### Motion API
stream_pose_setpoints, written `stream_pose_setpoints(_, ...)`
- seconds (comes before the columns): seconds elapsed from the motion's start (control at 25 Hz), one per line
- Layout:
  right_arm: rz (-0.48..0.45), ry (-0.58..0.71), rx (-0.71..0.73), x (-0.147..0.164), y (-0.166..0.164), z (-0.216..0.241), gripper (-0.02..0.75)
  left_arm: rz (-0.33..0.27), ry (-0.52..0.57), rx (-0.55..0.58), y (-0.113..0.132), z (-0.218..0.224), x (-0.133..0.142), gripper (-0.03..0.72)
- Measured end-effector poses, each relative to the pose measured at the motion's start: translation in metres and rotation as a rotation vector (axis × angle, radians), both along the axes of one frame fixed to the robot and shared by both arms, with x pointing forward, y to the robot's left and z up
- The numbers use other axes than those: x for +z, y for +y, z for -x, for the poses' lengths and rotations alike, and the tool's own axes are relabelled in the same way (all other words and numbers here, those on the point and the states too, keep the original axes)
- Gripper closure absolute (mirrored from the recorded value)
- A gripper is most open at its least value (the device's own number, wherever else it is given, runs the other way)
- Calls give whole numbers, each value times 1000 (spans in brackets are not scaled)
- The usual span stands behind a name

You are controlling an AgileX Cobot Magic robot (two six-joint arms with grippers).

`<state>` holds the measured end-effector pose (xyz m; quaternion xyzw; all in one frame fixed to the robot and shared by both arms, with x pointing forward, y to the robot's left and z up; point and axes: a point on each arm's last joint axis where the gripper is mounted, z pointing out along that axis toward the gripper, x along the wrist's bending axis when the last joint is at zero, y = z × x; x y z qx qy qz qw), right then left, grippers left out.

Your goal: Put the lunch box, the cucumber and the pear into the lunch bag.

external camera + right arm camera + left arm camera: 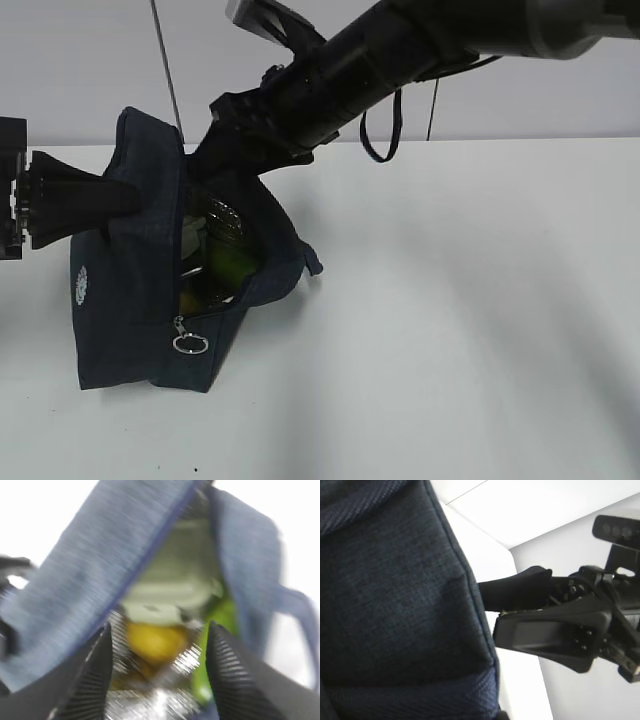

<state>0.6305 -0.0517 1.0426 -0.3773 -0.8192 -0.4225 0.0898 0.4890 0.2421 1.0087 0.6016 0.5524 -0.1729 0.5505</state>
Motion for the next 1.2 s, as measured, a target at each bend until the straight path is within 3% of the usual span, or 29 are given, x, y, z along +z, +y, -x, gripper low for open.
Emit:
stream_pose_setpoints(0.24, 272, -10, -33, 0, -19, -2, 275, 0, 0, 0, 0, 0, 0, 704)
stream_pose_setpoints(0.32, 321, 0, -37, -2, -23, -2, 274, 0, 0, 0, 0, 0, 0, 704)
stream_pose_setpoints(0.48, 315, 21, -44, -5, -22, -2, 274, 0, 0, 0, 0, 0, 0, 704)
stream_pose_setpoints(0.76, 299, 122, -45, -43, -13, -11, 284, 0, 0, 0, 0, 0, 0, 704)
stream_pose_setpoints(0.84, 297, 132, -46, -47, -12, -12, 341, 0, 0, 0, 0, 0, 0, 704)
stream_pose_setpoints(1.04, 288, 133, -48, -46, -11, -13, 692, 0, 0, 0, 0, 0, 0, 704)
stream_pose_setpoints(1.2, 285, 118, -48, -42, -11, -14, 731, -1, 0, 1, 0, 0, 0, 704)
